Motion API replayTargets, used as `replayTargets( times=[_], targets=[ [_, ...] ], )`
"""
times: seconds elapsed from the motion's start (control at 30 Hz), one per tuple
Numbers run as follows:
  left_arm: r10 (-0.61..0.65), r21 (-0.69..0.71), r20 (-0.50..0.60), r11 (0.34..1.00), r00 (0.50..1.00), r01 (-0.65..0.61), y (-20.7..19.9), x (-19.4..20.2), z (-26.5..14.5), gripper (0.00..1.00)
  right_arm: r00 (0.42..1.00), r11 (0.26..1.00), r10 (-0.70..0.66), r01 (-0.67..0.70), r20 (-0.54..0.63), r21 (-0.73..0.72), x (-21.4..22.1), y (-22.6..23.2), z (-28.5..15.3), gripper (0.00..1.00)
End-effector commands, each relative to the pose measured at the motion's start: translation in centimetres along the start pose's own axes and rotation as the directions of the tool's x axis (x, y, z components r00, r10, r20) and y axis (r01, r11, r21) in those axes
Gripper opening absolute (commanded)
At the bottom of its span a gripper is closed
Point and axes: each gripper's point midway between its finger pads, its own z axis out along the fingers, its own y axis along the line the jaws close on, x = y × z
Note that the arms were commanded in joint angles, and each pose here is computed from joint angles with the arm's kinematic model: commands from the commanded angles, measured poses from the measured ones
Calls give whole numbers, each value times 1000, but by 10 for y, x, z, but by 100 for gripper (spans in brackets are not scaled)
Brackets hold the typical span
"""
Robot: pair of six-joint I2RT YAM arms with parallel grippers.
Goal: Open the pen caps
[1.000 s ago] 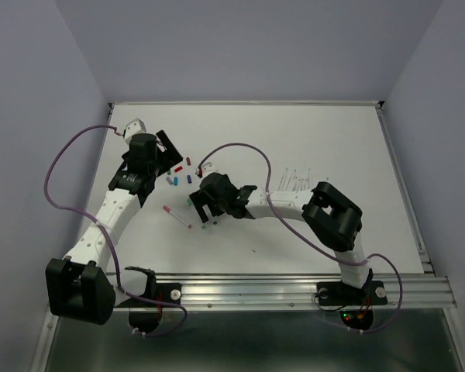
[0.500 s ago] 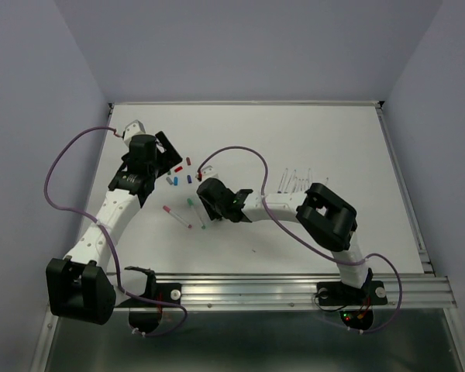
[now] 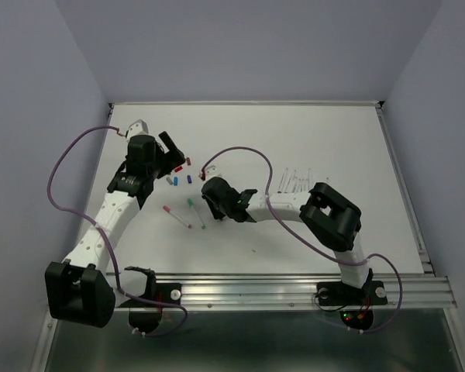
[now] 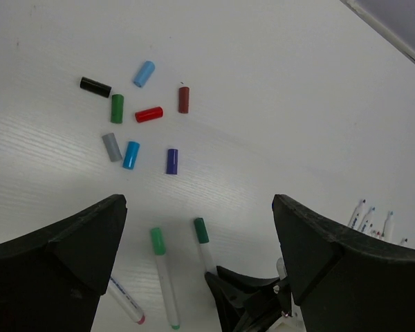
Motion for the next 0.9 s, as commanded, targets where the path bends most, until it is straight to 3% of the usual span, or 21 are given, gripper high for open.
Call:
replayTargets(
  times=[0.0, 0.2, 0.37, 0.6, 0.7, 0.87],
  targets=[
    [6, 156, 21, 988, 1000, -9, -27, -8, -13, 99, 997, 995, 56, -52, 46, -81, -25, -9, -20, 1],
    [27, 507, -100, 862, 995, 27, -87, 22, -29, 99, 967, 966, 159, -110, 202, -232, -79, -24, -70, 1],
    [52, 585, -133, 810, 990, 36, -113, 30, -35, 99, 928, 935, 225, -121, 295, -334, -109, -25, -113, 1],
    [58, 632, -144, 774, 988, 46, -133, 36, -38, 98, 912, 921, 243, -110, 331, -374, -124, -27, -132, 1],
    [50, 626, -139, 778, 989, 49, -134, 36, -37, 93, 907, 919, 246, -107, 341, -380, -128, -27, -135, 1],
    [52, 626, -151, 778, 987, 54, -135, 40, -35, 70, 888, 910, 263, -98, 378, -402, -139, -25, -147, 1]
  ],
)
